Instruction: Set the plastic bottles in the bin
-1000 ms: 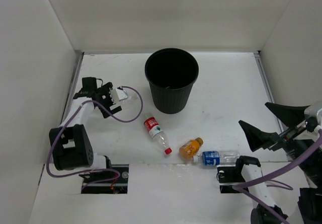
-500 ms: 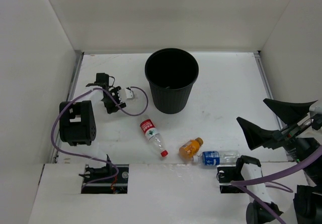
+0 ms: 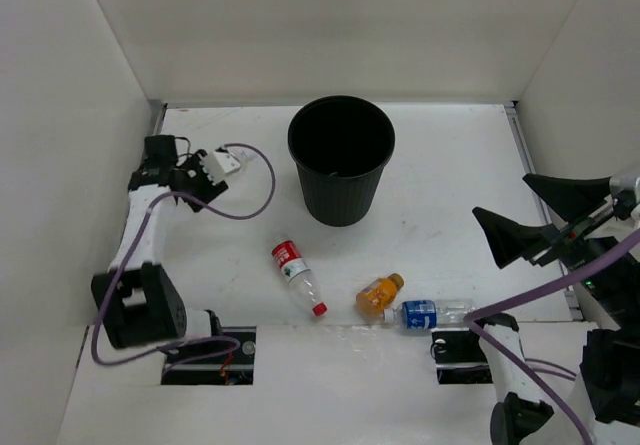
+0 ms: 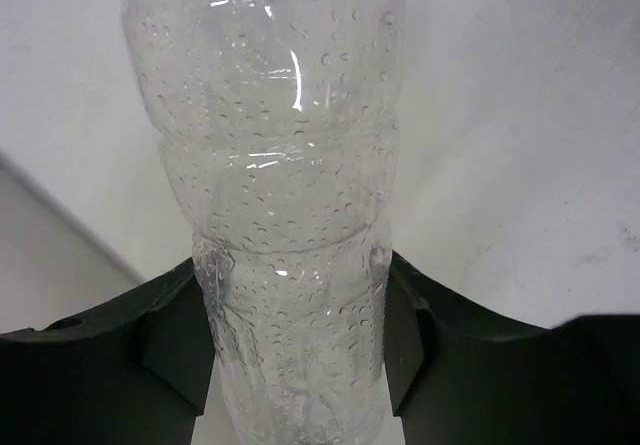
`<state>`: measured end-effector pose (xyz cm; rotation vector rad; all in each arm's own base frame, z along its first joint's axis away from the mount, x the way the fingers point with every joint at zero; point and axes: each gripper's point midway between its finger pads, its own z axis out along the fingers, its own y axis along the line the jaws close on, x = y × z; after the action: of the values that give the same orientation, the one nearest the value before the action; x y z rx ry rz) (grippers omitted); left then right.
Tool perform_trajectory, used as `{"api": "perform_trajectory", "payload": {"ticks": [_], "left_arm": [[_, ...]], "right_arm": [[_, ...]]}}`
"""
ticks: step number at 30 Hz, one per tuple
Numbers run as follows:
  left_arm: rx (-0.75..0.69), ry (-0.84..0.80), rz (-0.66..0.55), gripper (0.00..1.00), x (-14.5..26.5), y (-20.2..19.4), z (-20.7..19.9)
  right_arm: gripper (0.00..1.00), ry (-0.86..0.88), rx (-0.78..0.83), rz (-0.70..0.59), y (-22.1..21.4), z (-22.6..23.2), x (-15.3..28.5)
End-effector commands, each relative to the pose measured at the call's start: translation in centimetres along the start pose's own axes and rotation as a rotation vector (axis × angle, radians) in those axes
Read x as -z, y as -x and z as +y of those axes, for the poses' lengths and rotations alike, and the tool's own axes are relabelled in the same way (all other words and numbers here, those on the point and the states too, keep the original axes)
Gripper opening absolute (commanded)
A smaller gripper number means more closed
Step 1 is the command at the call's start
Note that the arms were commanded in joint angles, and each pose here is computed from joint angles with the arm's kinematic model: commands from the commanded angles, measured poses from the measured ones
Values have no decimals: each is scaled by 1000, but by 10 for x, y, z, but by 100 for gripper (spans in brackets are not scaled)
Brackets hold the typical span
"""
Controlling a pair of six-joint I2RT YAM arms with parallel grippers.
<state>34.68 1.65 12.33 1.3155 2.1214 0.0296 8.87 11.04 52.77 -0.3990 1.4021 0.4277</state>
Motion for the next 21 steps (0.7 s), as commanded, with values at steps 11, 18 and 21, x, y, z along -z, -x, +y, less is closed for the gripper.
{"api": "perform_trajectory", "payload": {"ticks": [11, 18, 21], "left_arm": [[338, 257, -773, 6, 237, 158, 7], [430, 158, -1053, 6, 293, 244, 14], [422, 87, -1116, 7, 303, 273, 13]], "right_arm": [[100, -4, -1, -40, -23, -35, -31], [100, -91, -45, 12, -63, -58, -34], [100, -104, -50, 23, -74, -60, -32]]}}
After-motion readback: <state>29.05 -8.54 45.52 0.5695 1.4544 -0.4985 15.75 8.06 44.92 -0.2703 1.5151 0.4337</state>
